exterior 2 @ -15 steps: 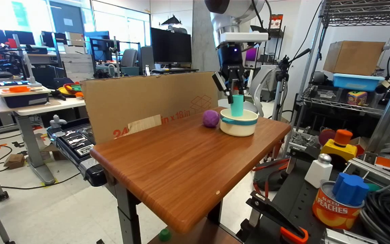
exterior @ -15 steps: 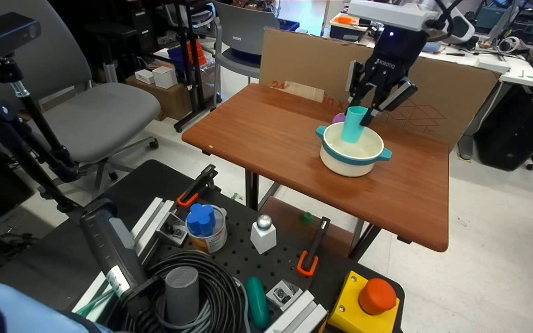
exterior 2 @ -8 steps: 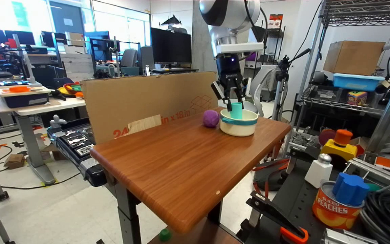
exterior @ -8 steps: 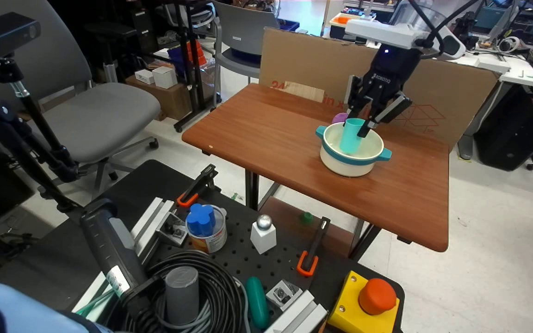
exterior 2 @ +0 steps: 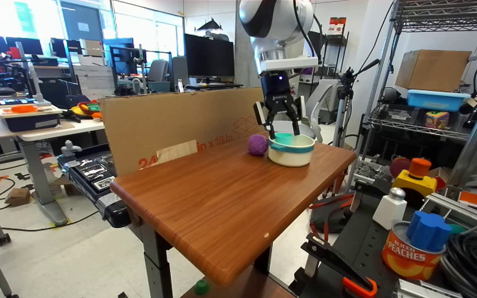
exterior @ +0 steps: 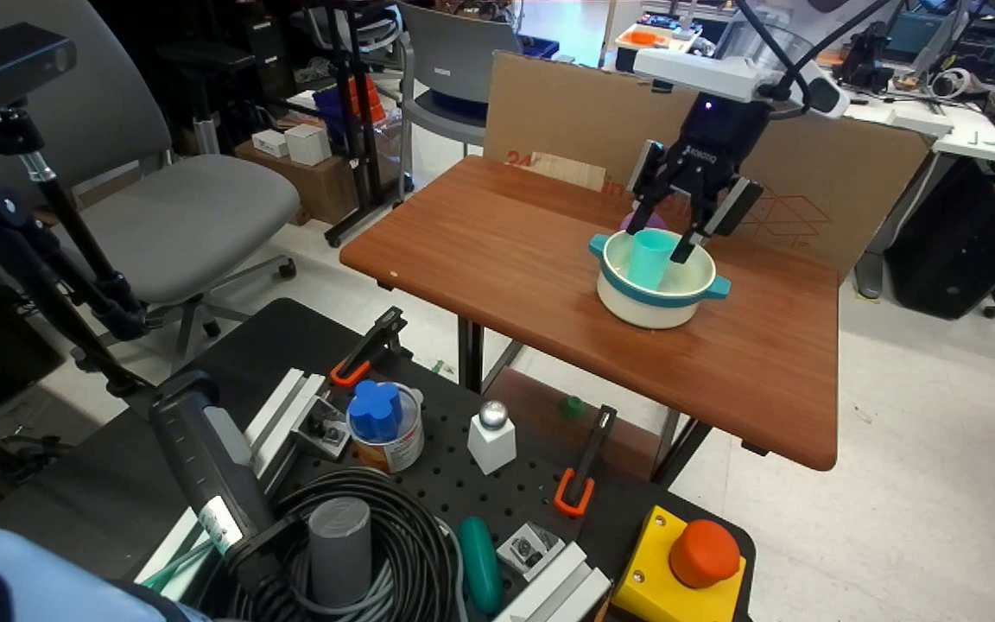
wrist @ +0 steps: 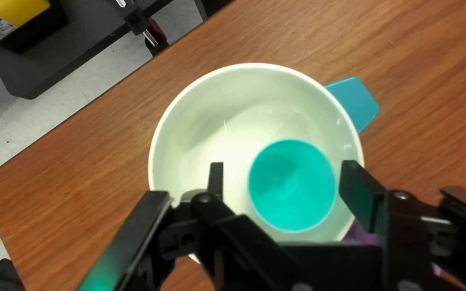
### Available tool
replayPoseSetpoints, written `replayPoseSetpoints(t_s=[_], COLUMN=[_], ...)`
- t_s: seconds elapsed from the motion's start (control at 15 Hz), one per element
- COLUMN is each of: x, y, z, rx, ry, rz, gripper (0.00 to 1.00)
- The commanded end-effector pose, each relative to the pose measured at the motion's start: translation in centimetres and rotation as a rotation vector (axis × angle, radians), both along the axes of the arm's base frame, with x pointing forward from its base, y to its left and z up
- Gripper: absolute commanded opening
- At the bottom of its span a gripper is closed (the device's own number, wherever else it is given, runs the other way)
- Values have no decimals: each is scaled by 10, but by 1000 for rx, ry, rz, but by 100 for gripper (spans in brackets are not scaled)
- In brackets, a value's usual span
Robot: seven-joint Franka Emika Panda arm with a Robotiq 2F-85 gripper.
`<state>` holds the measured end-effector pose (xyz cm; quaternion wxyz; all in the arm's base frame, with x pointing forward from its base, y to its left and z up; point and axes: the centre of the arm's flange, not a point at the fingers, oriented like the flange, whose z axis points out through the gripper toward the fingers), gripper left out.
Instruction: Pick up the cup and put it in the pot
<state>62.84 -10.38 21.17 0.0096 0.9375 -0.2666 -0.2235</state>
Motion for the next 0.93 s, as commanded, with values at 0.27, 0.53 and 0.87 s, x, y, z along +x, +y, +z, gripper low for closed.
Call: replayPoseSetpoints(t_s=[0.27, 0.53, 0.87], x=[-29, -56, -49], y=[67, 117, 128], z=[71, 132, 141], rx=[30, 116, 98], ry=[-84, -156, -130], rz=[177, 310, 305], gripper=[100, 100, 100])
